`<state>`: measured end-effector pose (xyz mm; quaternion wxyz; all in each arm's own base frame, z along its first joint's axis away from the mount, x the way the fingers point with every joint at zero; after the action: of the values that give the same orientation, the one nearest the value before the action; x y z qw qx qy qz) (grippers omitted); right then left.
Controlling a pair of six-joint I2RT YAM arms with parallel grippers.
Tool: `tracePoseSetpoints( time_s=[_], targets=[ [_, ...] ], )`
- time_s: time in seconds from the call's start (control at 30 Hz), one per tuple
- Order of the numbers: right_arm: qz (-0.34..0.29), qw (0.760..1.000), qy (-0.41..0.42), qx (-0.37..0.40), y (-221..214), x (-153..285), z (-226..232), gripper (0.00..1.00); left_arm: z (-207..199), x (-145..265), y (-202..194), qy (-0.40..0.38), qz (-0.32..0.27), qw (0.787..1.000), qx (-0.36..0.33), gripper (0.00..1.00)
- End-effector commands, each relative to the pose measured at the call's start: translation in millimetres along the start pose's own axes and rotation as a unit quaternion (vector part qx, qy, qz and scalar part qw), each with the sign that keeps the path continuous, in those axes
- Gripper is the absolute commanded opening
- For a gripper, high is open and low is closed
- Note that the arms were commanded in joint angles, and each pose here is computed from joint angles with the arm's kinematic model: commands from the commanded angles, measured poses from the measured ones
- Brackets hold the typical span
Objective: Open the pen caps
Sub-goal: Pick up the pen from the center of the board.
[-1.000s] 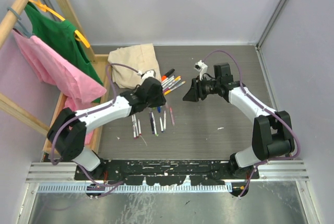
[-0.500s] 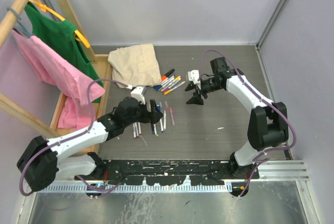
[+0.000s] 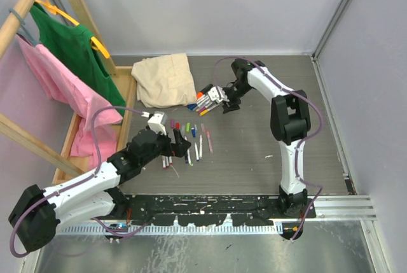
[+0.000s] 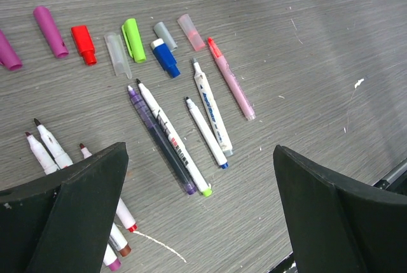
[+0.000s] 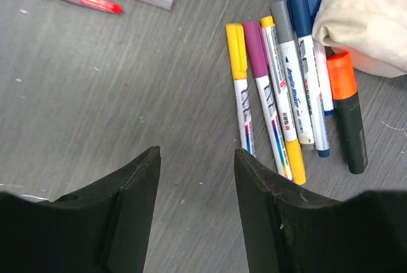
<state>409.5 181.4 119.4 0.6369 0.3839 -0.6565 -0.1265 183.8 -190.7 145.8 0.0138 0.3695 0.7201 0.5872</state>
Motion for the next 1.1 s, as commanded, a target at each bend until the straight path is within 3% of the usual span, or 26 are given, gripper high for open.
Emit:
tracePoseSetpoints(
  time_s=[0.0, 0.5, 0.8, 1.07],
  targets=[
    [0.057, 0.998, 0.0, 0.021, 5, 3, -20, 0.55, -2, 0, 18, -0.003, -0.049, 0.999, 0.0, 0.98],
    [0.105, 0.994, -0.01, -0.009, -10, -30, -53, 0.43, -2, -1, 17, -0.005, -0.05, 0.999, 0.002, 0.98],
    [0.117, 0.993, 0.009, -0.019, -16, -43, -49, 0.37, -2, -2, 15, -0.006, -0.049, 0.999, 0.005, 0.98],
    [0.135, 0.989, 0.043, -0.032, -22, -48, -36, 0.24, -3, -1, 15, -0.01, -0.052, 0.999, 0.008, 0.98]
  ],
)
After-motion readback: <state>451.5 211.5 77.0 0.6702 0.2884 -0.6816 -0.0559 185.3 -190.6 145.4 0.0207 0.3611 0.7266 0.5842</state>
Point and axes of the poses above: each gripper's point midway between its finger pads, its own x axis back along the fingers, its own z axis along the line the jaws close on, y = z × x, the point moved 6 cm from there along x, back along the fingers, and after that the axes turned 9 degrees about -x, right-handed, at the moved point
